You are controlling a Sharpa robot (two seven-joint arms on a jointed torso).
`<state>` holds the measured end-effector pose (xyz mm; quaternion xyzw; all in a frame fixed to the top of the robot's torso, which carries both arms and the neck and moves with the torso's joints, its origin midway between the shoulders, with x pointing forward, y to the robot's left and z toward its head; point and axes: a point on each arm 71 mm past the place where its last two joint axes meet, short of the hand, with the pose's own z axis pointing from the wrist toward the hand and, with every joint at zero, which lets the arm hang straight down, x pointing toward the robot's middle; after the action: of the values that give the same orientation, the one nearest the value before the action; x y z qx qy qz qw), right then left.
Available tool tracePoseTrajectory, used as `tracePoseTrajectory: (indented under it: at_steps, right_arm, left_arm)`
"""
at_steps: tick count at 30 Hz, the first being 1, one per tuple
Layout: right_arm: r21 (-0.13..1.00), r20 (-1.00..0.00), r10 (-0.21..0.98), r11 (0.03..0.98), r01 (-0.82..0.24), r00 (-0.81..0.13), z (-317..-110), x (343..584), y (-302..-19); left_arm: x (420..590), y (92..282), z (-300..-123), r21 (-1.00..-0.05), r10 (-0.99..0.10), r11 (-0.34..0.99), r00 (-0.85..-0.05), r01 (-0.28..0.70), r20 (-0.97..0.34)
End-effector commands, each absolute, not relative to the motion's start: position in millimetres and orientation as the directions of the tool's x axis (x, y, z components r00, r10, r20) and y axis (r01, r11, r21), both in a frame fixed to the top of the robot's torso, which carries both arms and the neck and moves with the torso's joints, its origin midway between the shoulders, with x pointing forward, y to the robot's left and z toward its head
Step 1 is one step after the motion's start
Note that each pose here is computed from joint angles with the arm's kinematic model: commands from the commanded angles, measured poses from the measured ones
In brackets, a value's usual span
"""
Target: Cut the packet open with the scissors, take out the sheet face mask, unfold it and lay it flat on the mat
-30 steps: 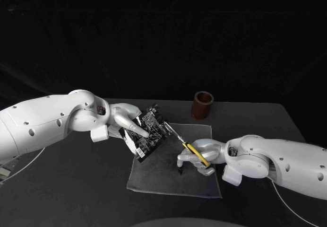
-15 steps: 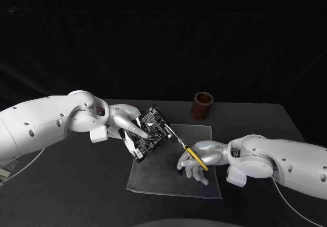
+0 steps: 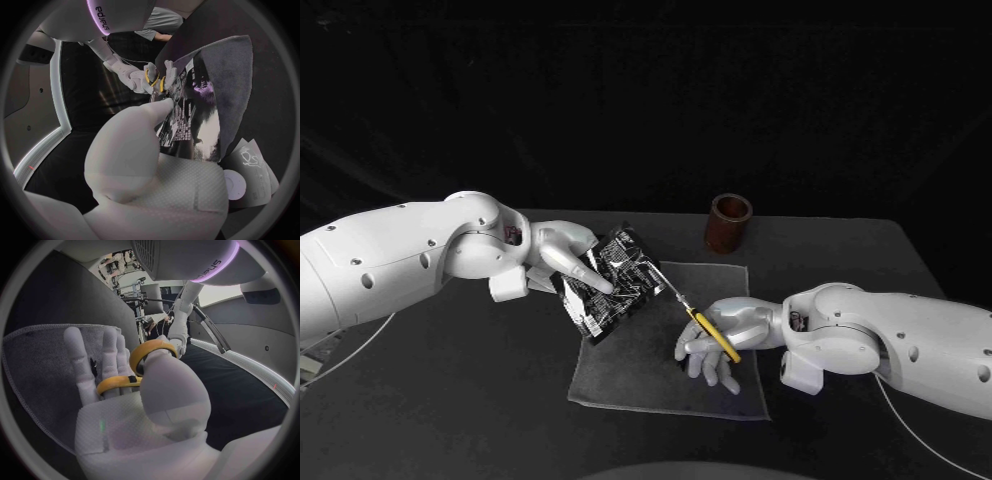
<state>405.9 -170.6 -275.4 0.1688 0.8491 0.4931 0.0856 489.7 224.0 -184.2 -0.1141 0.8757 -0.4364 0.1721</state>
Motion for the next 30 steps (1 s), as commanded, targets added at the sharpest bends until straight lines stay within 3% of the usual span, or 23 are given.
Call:
tracePoseTrajectory:
  at_steps: [1,30]
  right_arm:
    - [0.884,0.051,0.345,0.421,0.203,-0.937,-271.2,404.8,-167.0]
    - [0.87,0.095,0.213,0.457,0.185,-0.972,-273.0,402.3,-172.9]
  left_arm:
    - [486.5,221.3,-185.1,-0.804,-0.315,0.593,-0.932,-0.044,-0.181]
    - [484.7,223.9,-188.3,-0.787,-0.262,0.614,-0.956,-0.058,-0.134]
